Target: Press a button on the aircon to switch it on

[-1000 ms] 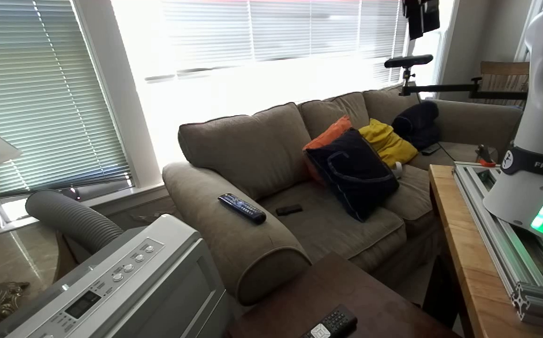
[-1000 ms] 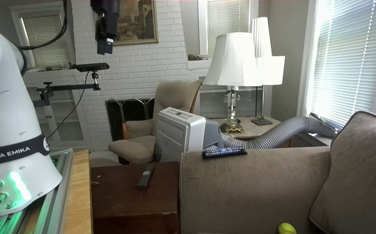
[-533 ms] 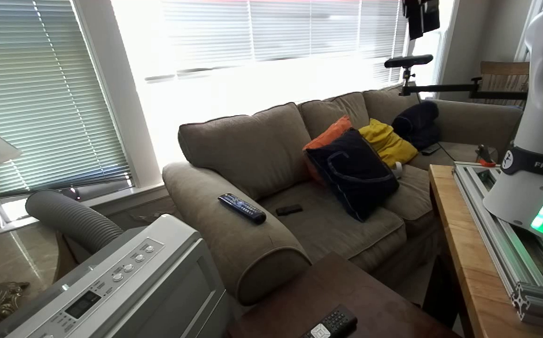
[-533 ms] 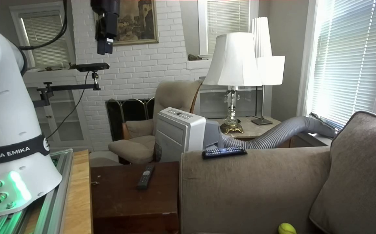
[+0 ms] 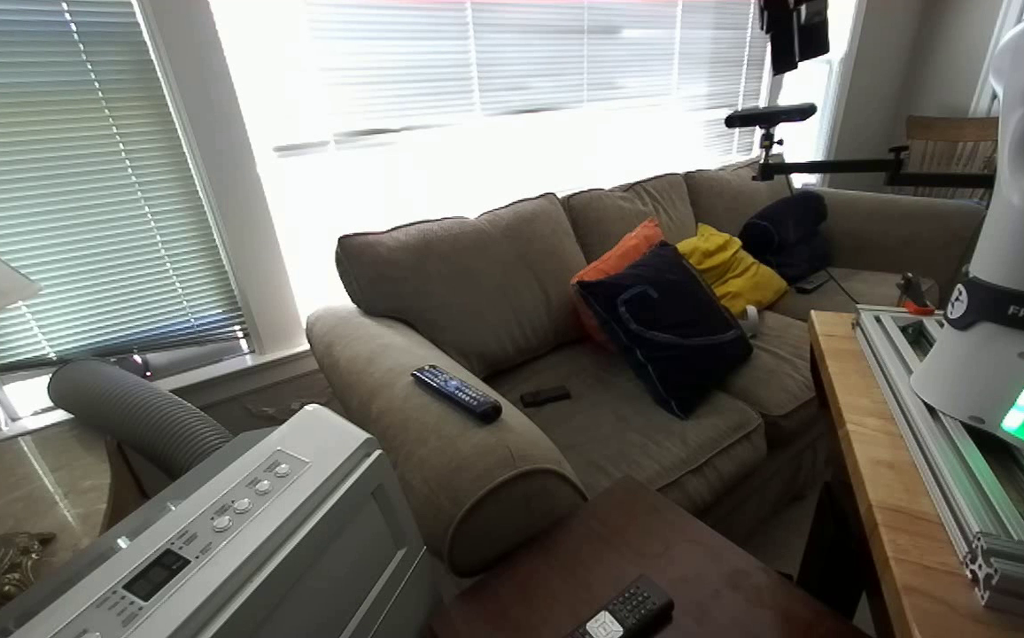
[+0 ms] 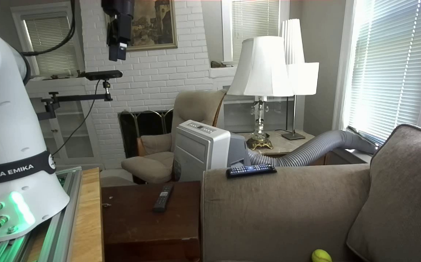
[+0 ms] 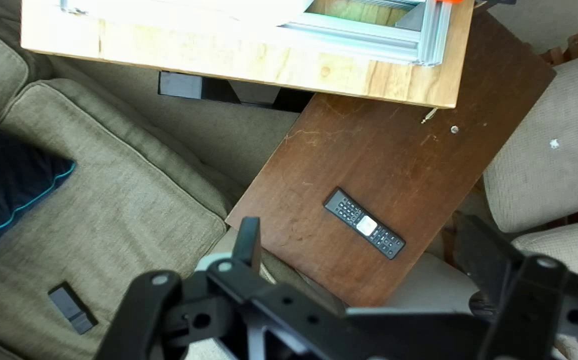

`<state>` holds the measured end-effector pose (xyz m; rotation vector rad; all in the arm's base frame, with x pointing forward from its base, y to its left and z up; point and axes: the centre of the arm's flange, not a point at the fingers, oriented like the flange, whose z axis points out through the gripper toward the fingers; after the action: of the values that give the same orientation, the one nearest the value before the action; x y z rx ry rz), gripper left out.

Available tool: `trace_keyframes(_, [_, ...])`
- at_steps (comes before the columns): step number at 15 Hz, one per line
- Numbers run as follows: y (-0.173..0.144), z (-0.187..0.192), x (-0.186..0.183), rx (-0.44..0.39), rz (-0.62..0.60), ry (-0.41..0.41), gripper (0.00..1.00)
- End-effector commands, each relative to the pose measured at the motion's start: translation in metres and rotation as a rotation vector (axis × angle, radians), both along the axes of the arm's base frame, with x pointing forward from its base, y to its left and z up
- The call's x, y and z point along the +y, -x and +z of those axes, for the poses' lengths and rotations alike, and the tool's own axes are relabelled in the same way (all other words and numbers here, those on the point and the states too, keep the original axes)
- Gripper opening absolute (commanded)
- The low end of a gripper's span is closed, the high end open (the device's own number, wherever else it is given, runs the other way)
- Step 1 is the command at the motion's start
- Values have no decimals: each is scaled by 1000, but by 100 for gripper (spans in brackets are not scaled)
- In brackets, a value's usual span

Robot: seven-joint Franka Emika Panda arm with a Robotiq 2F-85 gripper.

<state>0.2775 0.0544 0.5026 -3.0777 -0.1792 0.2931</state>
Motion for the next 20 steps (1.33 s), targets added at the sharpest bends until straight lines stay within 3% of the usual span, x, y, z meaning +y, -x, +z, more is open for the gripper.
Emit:
trace_keyframes(1, [-16, -4, 8, -2, 22, -15, 100])
trace_keyframes(5, [-55, -14, 27, -30, 83, -19, 100])
trace_keyframes(13, [-168, -29, 66, -174, 459, -88, 100])
trace_keyframes(16, [-198, -32, 99, -233, 588, -101, 100])
trace_keyframes(20, [-211, -34, 158, -304, 683, -116, 100])
